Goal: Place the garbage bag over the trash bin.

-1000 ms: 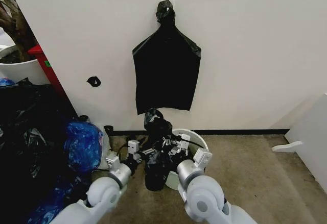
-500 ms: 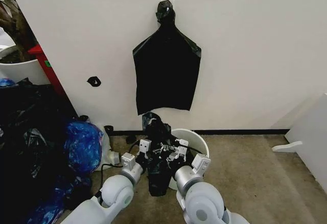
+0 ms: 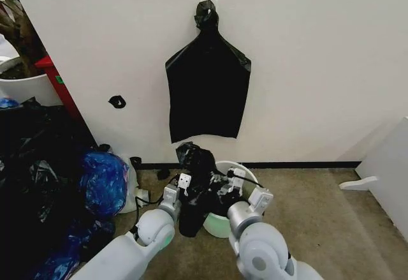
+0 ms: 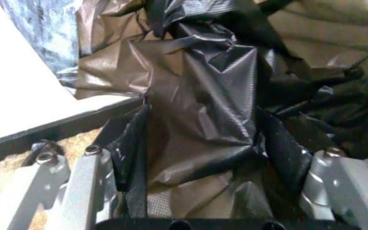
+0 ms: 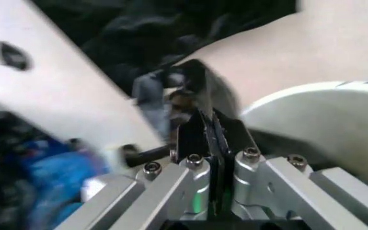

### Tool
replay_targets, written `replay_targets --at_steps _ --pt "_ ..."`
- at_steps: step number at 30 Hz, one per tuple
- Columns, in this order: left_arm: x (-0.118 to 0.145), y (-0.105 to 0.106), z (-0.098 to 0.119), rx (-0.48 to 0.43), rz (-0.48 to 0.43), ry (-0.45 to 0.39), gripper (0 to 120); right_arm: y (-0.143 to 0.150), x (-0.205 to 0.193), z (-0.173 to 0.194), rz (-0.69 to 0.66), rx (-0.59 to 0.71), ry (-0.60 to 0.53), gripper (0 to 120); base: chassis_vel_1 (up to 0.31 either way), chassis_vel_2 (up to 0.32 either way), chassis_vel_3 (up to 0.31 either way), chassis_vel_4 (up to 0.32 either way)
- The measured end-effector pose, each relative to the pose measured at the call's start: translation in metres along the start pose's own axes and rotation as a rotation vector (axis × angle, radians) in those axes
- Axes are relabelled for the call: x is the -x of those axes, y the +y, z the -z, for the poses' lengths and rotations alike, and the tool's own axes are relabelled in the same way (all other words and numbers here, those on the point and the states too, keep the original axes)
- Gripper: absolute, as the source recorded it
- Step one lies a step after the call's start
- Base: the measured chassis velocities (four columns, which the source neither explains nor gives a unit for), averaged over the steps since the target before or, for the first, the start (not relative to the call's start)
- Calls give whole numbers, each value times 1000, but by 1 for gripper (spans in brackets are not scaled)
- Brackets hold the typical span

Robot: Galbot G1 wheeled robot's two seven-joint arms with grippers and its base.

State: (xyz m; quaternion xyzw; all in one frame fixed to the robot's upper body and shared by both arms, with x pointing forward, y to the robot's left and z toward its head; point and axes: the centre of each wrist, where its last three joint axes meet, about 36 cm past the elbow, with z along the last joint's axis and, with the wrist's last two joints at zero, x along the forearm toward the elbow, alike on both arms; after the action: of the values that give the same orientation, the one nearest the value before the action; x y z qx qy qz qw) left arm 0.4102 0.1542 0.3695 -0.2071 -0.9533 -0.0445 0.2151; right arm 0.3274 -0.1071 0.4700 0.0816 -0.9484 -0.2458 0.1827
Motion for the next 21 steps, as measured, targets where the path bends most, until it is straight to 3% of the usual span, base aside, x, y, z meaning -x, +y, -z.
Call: replay_targets --at_steps 5,8,11,13,21 --pt "6 -2 7 44 -18 56 58 -13 7 4 -69 -42 -8 0 0 0 0 0" --pt "9 -4 20 78 -28 154 47 -26 14 10 -115 -78 -31 0 0 0 0 0" --pt "10 -5 28 73 -40 196 40 -30 17 11 -130 -91 -40 0 0 0 0 0" --pt "12 -4 40 47 -62 242 29 -36 21 12 -151 -108 -47 0 0 0 0 0" --pt "14 11 60 -3 -57 251 4 -51 31 3 -206 -173 -60 0 0 0 0 0"
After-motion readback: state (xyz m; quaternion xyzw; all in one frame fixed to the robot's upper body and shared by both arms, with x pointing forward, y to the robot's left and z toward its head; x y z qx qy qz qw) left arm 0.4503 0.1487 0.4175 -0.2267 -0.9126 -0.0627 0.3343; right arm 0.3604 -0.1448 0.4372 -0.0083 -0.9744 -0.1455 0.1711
